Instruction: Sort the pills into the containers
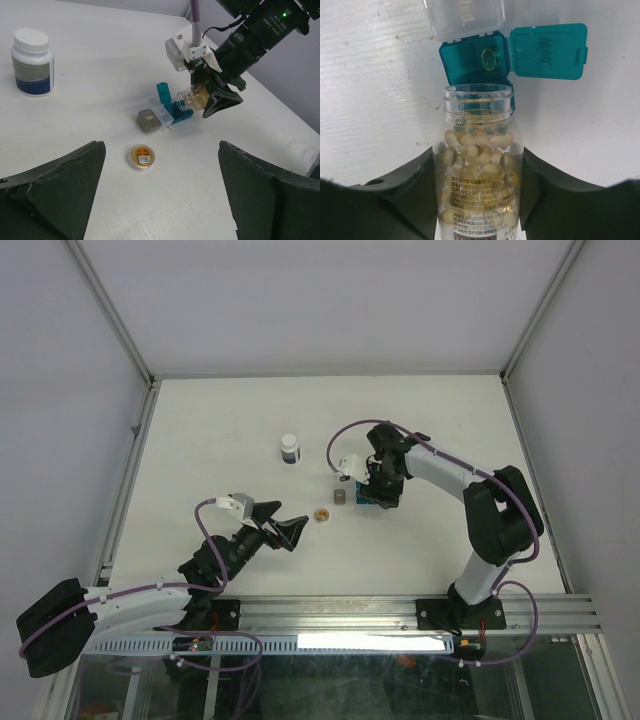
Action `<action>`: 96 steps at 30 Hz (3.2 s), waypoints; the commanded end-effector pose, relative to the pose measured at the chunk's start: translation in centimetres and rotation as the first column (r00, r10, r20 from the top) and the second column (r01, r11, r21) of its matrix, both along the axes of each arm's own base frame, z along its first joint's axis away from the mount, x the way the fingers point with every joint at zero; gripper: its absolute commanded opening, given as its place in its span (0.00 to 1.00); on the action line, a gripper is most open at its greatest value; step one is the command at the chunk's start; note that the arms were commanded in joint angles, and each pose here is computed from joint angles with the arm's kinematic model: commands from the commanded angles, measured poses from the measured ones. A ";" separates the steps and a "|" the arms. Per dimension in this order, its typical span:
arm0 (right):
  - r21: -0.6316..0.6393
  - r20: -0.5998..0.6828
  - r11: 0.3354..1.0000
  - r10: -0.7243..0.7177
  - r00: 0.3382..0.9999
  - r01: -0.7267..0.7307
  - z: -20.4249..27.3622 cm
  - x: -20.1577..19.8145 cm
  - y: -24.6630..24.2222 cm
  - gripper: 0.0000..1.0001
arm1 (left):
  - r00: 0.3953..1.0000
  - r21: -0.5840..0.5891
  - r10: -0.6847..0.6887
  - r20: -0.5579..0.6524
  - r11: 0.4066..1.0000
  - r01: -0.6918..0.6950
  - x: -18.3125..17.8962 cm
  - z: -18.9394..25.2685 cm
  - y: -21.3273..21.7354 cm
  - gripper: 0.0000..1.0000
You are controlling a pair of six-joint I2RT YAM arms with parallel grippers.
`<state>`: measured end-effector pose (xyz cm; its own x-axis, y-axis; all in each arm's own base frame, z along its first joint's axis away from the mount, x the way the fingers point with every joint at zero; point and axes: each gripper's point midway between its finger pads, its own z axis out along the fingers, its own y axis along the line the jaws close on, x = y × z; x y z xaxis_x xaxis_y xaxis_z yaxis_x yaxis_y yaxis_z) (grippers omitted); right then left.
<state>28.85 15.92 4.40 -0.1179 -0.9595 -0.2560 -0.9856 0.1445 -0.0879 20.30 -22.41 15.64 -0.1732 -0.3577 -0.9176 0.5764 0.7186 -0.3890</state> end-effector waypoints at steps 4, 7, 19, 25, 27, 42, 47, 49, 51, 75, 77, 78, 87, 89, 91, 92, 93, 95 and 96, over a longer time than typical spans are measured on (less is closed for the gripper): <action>0.033 0.049 0.999 -0.008 0.999 0.006 2.1 0.7 0.7 0.00 | 1.000 -0.034 -0.008 0.019 0.999 0.009 -0.2 0.6 0.1 0.99; 0.031 0.106 1.000 -0.004 0.994 0.000 1.8 1.2 0.4 0.00 | 1.000 -0.031 -0.009 0.015 0.999 0.010 -0.2 0.5 0.0 0.99; 0.033 0.033 0.999 -0.003 0.999 0.002 2.1 0.0 0.6 0.00 | 1.000 -0.032 -0.012 0.022 0.999 0.013 -0.1 0.8 -0.1 0.99; 0.048 0.057 0.999 -0.004 0.998 0.001 2.1 0.2 0.7 0.00 | 1.000 -0.028 -0.016 0.016 0.999 0.017 -0.2 0.6 -0.2 0.99; 0.004 0.125 1.000 -0.014 0.992 0.014 1.9 1.3 -0.1 0.00 | 1.000 -0.033 -0.012 0.022 0.999 0.012 -0.2 0.7 0.0 0.99; 0.005 0.086 1.000 -0.019 0.996 0.019 1.8 0.8 -0.1 0.00 | 1.000 -0.036 -0.016 0.020 0.999 0.017 -0.2 0.6 -0.1 0.99; 0.044 0.077 0.999 -0.011 0.997 0.008 2.8 0.6 0.9 0.00 | 1.000 -0.033 -0.018 0.014 0.999 0.019 -0.2 0.4 -0.1 0.99; 0.059 0.104 0.998 -0.002 0.995 -0.004 2.7 0.5 0.9 0.00 | 1.000 -0.035 -0.017 0.011 0.999 0.018 -0.3 0.4 -0.1 0.99; 0.024 0.152 1.000 -0.014 0.988 0.010 2.8 1.9 0.4 0.00 | 1.000 -0.039 -0.014 0.020 0.999 0.015 -0.2 0.6 -0.1 0.99; 0.002 0.145 1.000 -0.012 0.989 0.012 2.2 1.6 0.6 0.00 | 1.000 -0.038 -0.014 0.023 0.999 0.015 -0.3 0.6 0.1 0.99; 0.035 0.069 0.999 -0.007 0.998 0.004 2.4 0.1 1.2 0.00 | 1.000 -0.033 -0.018 0.018 0.999 0.018 -0.3 0.6 0.0 0.99; 0.019 0.134 1.000 -0.002 0.991 0.000 2.1 1.0 0.8 0.00 | 1.000 -0.036 -0.018 0.019 0.999 0.018 -0.3 0.6 0.0 0.99; 0.036 0.096 0.999 0.004 0.995 -0.007 2.0 0.2 1.2 0.00 | 1.000 -0.031 -0.021 0.016 0.999 0.022 -0.3 0.6 -0.2 0.99; -0.027 0.151 1.000 -0.010 0.988 0.015 1.7 1.5 0.2 0.00 | 1.000 -0.032 -0.019 0.022 0.999 0.020 -0.2 0.6 -0.1 0.99; 0.041 0.047 0.999 -0.002 0.999 0.000 2.4 -0.4 1.5 0.00 | 1.000 -0.028 -0.022 0.016 0.999 0.022 -0.3 0.5 -0.2 0.99; 0.017 0.126 1.000 -0.007 0.992 0.005 2.0 0.5 0.8 0.00 | 1.000 -0.032 -0.021 0.015 0.999 0.022 -0.3 0.5 -0.2 0.99; -0.009 0.189 1.000 -0.006 0.982 0.008 1.7 1.7 0.2 0.00 | 1.000 -0.037 -0.018 0.020 0.999 0.019 -0.3 0.6 -0.1 0.99; -0.003 0.068 1.000 -0.025 0.997 0.025 1.7 0.5 0.4 0.00 | 1.000 -0.033 -0.021 0.019 0.999 0.022 -0.3 0.5 -0.1 0.99; 0.016 0.071 1.000 -0.020 0.997 0.019 1.8 0.5 0.9 0.00 | 1.000 -0.030 -0.022 0.014 0.999 0.023 -0.3 0.4 -0.2 0.99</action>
